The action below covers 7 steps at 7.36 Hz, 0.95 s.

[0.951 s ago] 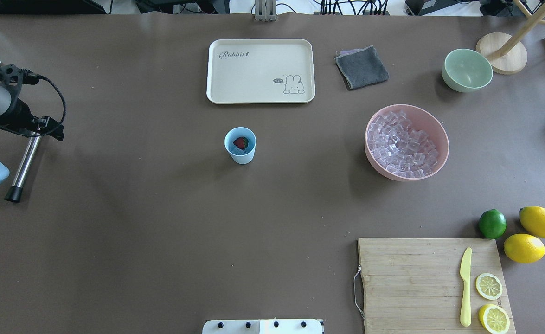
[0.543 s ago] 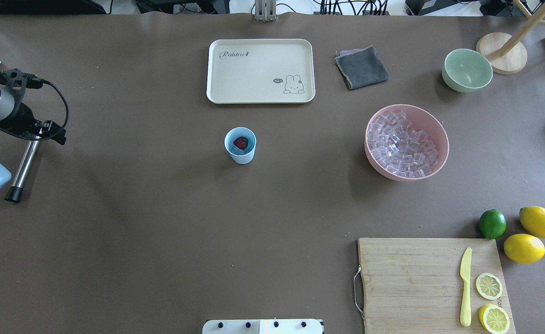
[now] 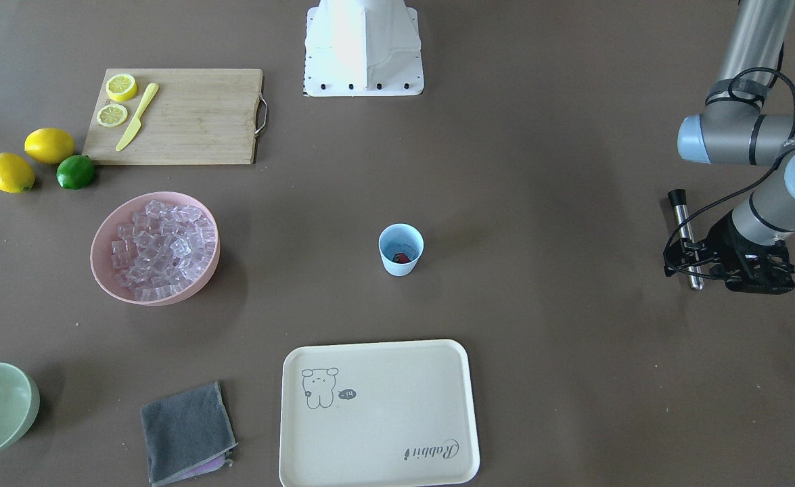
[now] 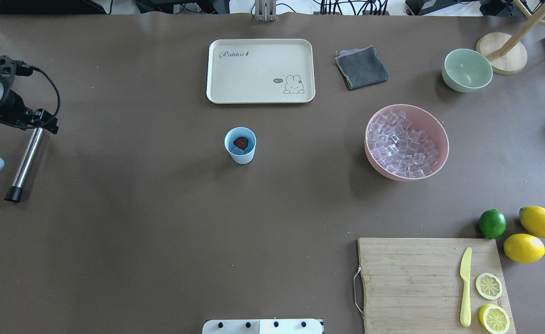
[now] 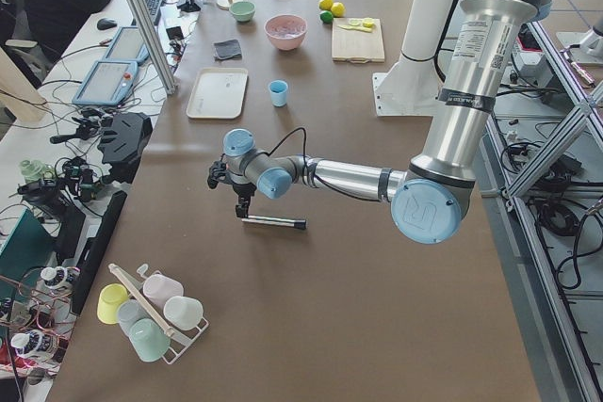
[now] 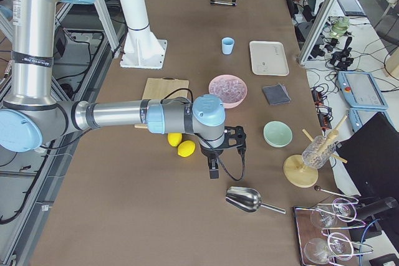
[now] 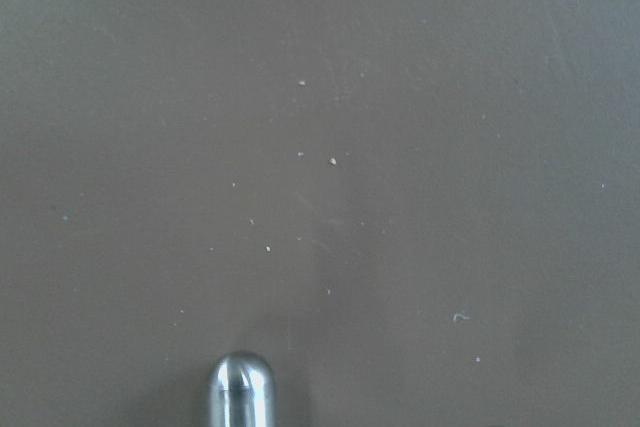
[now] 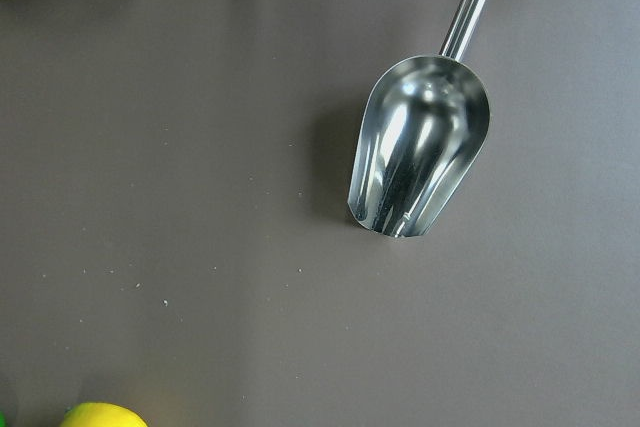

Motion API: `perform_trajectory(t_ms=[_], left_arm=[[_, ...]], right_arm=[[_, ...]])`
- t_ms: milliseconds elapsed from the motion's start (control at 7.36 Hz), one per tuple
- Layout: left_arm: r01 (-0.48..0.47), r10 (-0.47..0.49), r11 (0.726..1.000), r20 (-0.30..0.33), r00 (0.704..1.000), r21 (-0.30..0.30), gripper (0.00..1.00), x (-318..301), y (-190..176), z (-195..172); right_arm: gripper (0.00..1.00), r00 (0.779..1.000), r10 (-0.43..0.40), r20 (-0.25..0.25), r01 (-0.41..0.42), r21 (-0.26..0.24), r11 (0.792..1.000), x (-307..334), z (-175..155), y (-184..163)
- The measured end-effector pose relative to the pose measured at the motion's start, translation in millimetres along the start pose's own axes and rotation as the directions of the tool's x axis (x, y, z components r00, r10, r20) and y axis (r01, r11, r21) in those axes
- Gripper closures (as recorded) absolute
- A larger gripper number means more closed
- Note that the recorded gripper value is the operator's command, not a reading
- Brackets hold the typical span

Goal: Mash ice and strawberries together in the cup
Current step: 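Lower the left gripper and grasp the steel muddler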

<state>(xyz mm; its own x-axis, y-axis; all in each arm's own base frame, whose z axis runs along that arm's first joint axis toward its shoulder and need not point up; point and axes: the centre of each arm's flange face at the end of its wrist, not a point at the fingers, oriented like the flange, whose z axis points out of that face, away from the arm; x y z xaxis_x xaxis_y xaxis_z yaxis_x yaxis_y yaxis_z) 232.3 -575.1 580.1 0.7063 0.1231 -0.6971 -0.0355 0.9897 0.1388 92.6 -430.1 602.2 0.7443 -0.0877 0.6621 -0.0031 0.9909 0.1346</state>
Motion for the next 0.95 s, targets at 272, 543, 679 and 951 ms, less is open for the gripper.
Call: perform_trajectory(t_ms=[272,543,679,951], left_arm=[[-0.005,0.005,1.000,0.009,1.000,-0.014,0.20,-16,6,5],[-0.007,0.007,1.000,0.014,1.000,-0.030,0.25,-23,16,15],[-0.008,0.008,0.999,0.015,1.000,-0.034,0.35,-22,18,18],[-0.001,0.001,1.000,0.010,1.000,-0.031,0.52,-17,19,19]], right_arm=[[0.00,1.000,-0.001,0.001,0.001,0.001,1.000,-1,0,0],[0.00,1.000,-0.001,0.002,0.001,0.001,1.000,0,0,1],[0.00,1.000,-0.001,0.001,0.001,0.002,1.000,0,0,1],[0.00,1.000,0.000,0.001,0.000,0.000,1.000,0,1,2]])
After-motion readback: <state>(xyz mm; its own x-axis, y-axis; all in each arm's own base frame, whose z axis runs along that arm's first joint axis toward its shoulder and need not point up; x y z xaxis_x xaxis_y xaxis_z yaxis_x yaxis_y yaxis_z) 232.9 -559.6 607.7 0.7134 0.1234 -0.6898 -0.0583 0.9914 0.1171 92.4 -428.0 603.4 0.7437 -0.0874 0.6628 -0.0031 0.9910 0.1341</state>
